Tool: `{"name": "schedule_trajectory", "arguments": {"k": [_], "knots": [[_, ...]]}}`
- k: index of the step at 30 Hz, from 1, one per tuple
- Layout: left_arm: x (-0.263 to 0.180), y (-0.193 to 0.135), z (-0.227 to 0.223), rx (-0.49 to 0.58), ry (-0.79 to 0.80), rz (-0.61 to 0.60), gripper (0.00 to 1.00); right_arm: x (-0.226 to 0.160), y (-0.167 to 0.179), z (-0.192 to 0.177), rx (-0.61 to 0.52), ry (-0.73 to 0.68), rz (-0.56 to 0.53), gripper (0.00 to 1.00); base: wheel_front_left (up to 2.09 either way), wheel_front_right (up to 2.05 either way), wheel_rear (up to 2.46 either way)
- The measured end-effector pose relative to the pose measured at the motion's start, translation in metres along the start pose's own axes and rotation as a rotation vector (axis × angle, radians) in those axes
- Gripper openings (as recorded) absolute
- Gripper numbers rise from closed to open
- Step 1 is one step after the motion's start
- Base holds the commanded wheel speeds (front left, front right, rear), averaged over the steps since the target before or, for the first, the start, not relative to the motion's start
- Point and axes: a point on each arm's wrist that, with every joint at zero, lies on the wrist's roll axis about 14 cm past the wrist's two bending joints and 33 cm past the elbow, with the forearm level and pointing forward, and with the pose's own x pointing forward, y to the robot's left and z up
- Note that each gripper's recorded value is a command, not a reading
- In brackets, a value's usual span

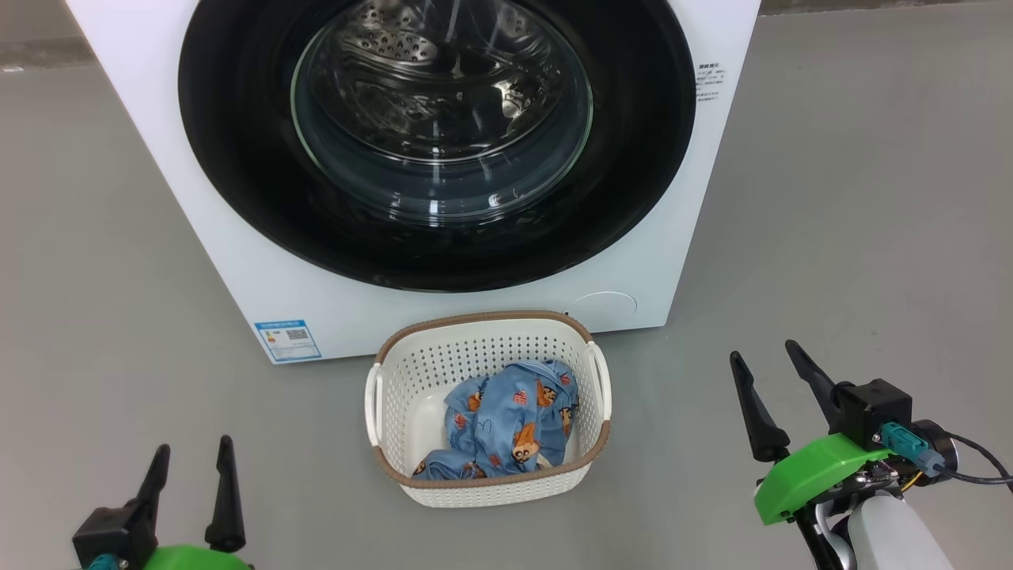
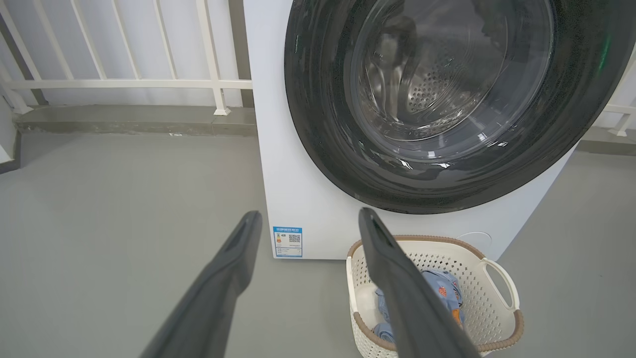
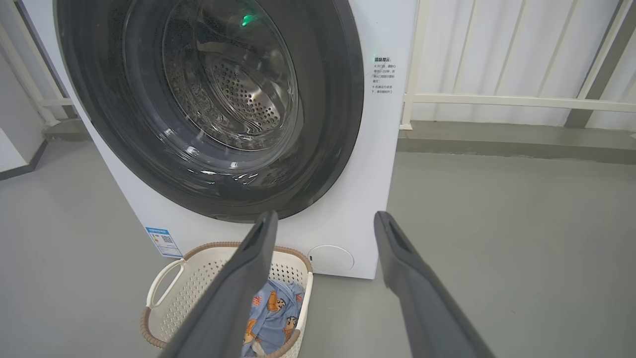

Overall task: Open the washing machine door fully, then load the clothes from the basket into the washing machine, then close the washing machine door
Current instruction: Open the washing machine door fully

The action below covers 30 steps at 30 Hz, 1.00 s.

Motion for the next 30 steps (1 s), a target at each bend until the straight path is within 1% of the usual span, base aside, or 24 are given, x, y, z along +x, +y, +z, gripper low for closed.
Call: {"name": "schedule_trajectory", "arguments": {"k": [7, 21, 26, 30], "knots": [[0.001, 0.002, 0.003, 0.000, -0.009, 0.004, 1.00, 0.001, 0.001, 0.002, -0.001, -0.007, 0.004, 1.00, 0.66, 0.66, -1.32], [0.001, 0.002, 0.007, -0.017, -0.022, 0.001, 1.00, 0.002, -0.002, 0.005, -0.006, -0.014, -0.001, 1.00, 1.09, 1.09, -2.19], [0.002, 0.001, 0.008, -0.019, -0.028, 0.001, 1.00, 0.002, -0.005, 0.006, -0.007, -0.018, -0.007, 1.00, 0.60, 0.60, -1.20], [0.003, 0.000, 0.014, -0.017, -0.046, -0.008, 1.00, 0.002, -0.005, 0.008, -0.004, -0.024, -0.008, 1.00, 0.25, 0.25, -0.49]]}}
